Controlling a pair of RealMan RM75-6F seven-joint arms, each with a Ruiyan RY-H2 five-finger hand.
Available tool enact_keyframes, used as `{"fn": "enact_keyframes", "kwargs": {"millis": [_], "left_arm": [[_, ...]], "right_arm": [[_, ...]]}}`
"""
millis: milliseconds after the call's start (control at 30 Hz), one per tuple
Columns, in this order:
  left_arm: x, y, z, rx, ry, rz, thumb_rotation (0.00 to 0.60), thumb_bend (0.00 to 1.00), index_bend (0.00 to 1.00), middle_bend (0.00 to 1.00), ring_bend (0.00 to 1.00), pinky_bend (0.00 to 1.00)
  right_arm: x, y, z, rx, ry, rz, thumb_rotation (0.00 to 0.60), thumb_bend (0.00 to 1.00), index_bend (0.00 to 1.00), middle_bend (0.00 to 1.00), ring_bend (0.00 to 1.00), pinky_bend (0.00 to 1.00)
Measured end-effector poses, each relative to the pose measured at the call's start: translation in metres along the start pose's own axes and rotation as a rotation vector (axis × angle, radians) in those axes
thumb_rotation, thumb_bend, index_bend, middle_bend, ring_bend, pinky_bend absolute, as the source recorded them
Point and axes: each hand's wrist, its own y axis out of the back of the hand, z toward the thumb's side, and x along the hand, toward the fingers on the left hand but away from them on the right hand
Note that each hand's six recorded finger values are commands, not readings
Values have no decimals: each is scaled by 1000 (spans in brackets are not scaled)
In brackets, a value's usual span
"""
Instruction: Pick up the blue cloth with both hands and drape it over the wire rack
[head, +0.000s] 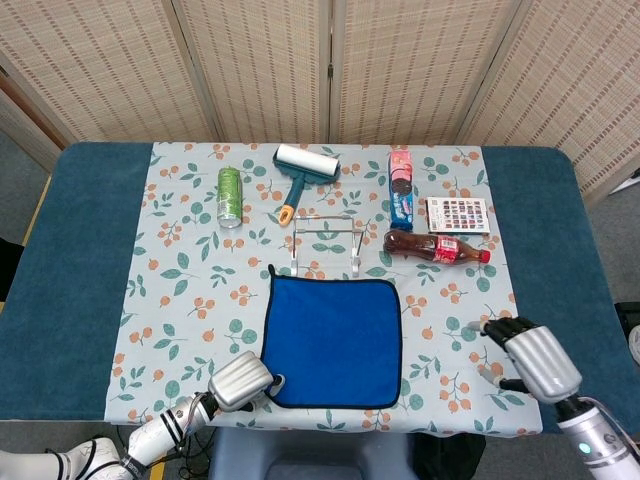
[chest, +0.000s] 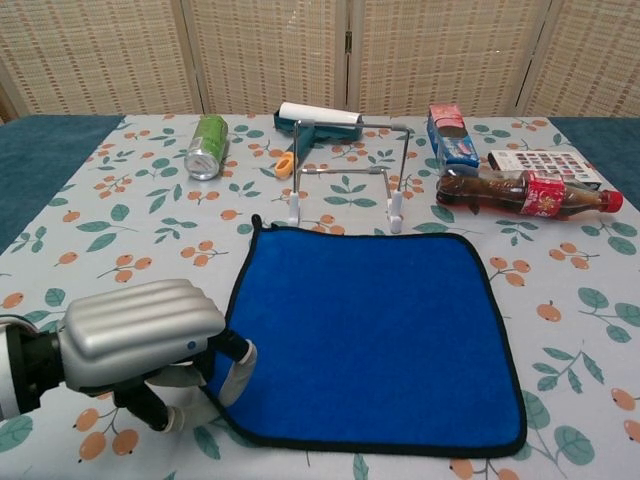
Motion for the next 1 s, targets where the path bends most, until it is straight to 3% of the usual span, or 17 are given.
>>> {"fn": "enact_keyframes", "kwargs": {"millis": [200,267,533,1000], "left_arm": [[-1,1,0,-8,6,9,600,463,614,1000,989,1000],[-1,2,0,-14,6,13,600,462,614,1000,988,1000],[-1,3,2,-19,5,17,600,462,612,1000,984,1000],[-3,2,1,-26,15,19,600,461,610,1000,983,1000]], "right_arm": [[-31,-24,51,23,205,104,600,172,360,643,644,811],[-38,-32,66,31,257,126,600,172,382,701,701,866],[-55,-67,104,92,370,186,600,160,434,799,820,969],[-61,-103,108,135,358,234,600,89,459,823,845,993]]}}
